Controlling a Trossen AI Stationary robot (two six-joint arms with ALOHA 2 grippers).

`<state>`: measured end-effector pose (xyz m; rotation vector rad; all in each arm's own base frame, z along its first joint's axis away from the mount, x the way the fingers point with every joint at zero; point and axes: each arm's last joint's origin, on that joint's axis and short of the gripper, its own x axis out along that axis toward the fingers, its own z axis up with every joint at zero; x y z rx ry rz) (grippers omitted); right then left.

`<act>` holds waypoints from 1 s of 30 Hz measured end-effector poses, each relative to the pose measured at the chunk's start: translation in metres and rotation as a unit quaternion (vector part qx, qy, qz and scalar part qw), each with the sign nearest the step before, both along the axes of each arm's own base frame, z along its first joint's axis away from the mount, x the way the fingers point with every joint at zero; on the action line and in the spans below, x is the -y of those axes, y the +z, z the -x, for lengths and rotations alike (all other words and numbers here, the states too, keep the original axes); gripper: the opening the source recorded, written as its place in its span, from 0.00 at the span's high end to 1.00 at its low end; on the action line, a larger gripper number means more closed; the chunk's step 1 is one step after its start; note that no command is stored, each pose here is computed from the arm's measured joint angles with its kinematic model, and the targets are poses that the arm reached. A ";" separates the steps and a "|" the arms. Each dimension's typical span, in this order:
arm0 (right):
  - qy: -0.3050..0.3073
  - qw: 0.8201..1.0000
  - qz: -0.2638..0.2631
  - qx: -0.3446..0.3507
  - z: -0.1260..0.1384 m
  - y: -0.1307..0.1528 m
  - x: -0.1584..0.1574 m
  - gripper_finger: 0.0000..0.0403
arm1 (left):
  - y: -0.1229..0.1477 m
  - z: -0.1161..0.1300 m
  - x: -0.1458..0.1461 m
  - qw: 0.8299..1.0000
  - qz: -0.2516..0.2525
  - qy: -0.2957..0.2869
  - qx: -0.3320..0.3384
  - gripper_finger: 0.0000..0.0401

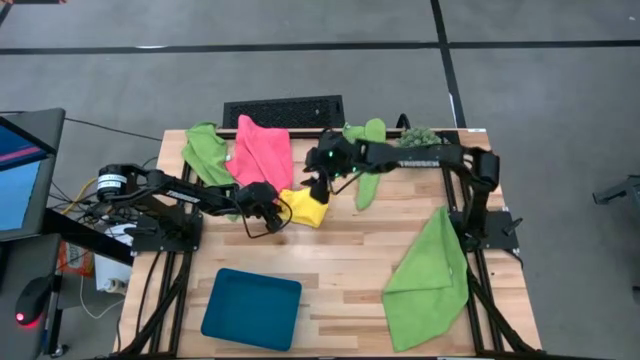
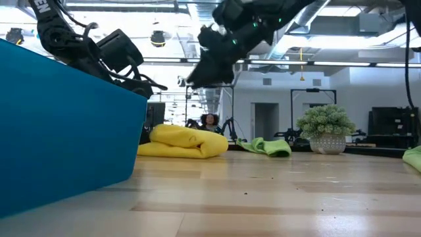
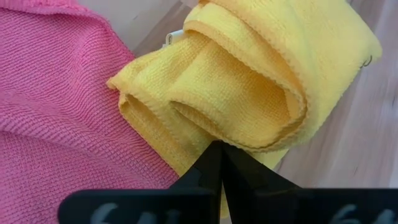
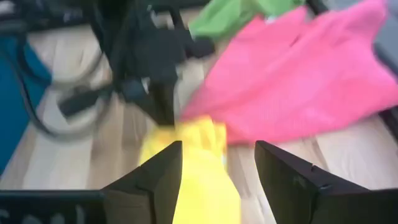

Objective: Fold microfiber towels
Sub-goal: Fold the yellow microfiber towel

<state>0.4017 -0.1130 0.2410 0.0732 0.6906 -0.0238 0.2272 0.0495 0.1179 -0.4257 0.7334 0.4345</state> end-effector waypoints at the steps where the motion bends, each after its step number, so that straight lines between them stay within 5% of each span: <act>1: 0.017 1.000 -0.010 -0.001 0.002 -0.003 0.007 0.44 | 0.000 0.000 0.000 1.000 0.000 0.000 0.000 1.00; 13: 0.045 0.992 -0.100 -0.063 -0.016 -0.081 0.017 0.44 | 0.001 -0.001 0.000 1.000 -0.017 -0.016 -0.001 1.00; 30: 0.012 0.993 -0.089 -0.079 -0.019 -0.094 0.023 0.44 | 0.001 -0.001 0.000 0.999 -0.026 -0.024 0.001 1.00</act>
